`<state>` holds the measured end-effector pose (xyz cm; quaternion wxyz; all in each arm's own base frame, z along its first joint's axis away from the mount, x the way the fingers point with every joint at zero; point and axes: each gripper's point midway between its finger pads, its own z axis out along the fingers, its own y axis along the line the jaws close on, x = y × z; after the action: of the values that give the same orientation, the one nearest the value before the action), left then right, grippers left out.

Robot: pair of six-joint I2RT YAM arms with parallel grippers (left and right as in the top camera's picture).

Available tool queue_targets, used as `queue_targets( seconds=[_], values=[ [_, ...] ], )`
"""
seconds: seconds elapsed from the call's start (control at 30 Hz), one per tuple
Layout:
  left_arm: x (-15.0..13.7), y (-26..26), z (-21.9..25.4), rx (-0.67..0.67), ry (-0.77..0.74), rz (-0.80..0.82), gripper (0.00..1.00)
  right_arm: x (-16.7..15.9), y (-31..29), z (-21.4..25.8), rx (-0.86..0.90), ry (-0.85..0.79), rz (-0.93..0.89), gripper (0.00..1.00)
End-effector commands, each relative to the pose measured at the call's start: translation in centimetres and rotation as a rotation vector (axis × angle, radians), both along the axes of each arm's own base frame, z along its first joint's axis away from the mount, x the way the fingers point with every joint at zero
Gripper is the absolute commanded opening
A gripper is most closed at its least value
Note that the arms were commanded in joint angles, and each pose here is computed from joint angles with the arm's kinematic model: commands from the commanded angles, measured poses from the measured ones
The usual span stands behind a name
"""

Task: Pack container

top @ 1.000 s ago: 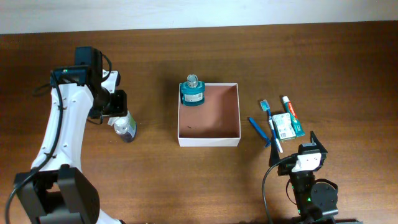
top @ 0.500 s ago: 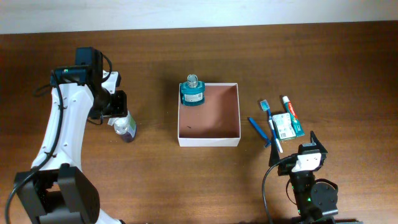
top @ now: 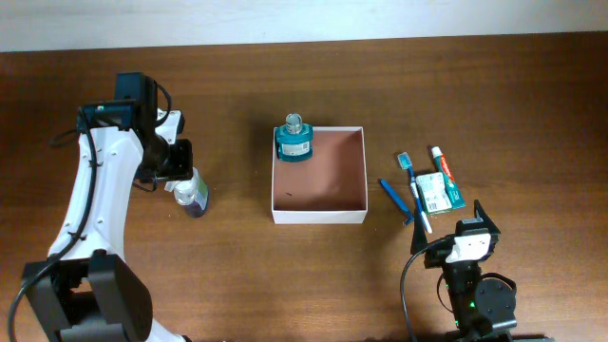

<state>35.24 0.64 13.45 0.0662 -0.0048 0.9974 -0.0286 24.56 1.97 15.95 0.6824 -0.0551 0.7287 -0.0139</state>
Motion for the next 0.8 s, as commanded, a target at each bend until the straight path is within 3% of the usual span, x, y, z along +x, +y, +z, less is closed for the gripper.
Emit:
queue_targets(
  seconds=[0.0, 0.1, 0.33, 0.4, 0.53, 0.77],
  values=[
    [0.3, 0.1, -0.1, 0.008, 0.005, -0.005, 0.48, 0.0, -0.4, -0.2, -0.008, 0.004, -0.017, 0.99],
    [0.3, 0.1, -0.3, 0.007, 0.010, -0.005, 0.54, 0.0, -0.4, -0.2, -0.008, 0.004, -0.017, 0.98],
    [0.2, 0.1, -1.7, 0.005, 0.058, -0.005, 0.54, 0.0, -0.4, -0.2, -0.008, 0.004, -0.017, 0.98],
    [0.2, 0.1, -2.2, 0.004, 0.074, -0.005, 0.53, 0.0, -0.4, -0.2, -0.008, 0.004, -0.017, 0.98],
    [0.3, 0.1, -2.3, 0.004, 0.074, -0.005, 0.41, 0.0, -0.4, -0.2, -0.008, 0.004, -0.017, 0.98],
    [0.5, 0.1, -2.0, 0.004, 0.065, -0.004, 0.38, 0.0, -0.4, -0.2, -0.008, 0.003, -0.017, 0.98]
  ],
)
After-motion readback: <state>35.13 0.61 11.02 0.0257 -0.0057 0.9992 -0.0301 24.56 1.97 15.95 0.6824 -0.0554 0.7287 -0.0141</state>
